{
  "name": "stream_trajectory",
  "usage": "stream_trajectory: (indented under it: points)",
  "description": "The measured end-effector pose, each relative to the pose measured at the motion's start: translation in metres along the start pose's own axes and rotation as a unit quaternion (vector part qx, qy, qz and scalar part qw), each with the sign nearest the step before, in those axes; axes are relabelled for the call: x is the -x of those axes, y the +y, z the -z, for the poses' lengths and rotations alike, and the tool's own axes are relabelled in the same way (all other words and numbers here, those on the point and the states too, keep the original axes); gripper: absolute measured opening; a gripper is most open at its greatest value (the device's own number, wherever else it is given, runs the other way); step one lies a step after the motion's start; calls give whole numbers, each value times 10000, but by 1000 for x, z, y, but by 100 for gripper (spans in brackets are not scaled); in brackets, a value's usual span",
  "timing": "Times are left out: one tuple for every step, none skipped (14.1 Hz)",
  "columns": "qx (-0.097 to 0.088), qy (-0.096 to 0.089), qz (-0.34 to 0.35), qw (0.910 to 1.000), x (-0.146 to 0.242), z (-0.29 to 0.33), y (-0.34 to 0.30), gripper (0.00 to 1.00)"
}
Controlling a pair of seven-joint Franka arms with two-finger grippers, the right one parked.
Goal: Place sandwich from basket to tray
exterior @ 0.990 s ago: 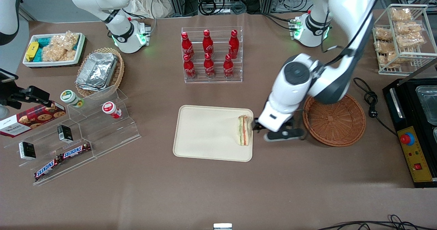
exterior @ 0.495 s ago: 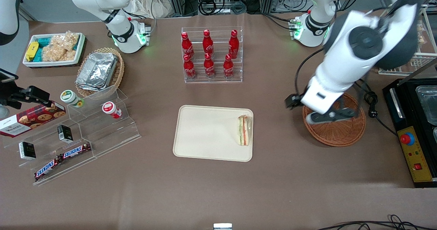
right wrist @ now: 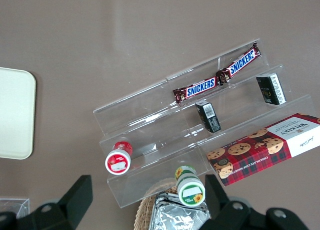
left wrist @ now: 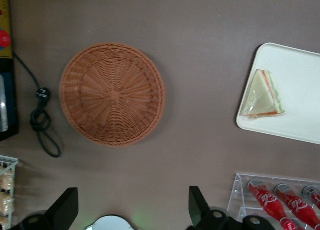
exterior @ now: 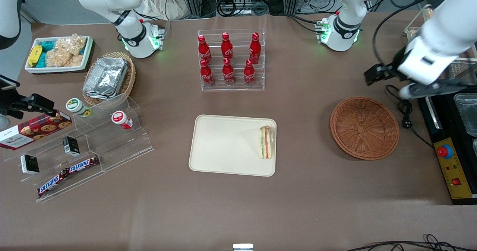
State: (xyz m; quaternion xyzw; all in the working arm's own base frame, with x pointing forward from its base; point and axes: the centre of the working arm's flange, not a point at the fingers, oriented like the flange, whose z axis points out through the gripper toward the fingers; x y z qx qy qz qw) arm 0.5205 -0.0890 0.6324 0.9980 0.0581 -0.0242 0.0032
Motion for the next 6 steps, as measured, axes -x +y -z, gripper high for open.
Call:
stream_trajectory:
  points:
    - [11, 14, -22, 10000, 5, 5, -12, 100]
    - [10, 34, -28, 10000, 9, 8, -18, 100]
    - [8, 38, -37, 10000, 10, 8, -19, 100]
    - [8, 36, -50, 10000, 10, 8, -18, 100]
    - [8, 34, -62, 10000, 10, 7, -17, 100]
    - [7, 32, -68, 10000, 10, 7, -16, 100]
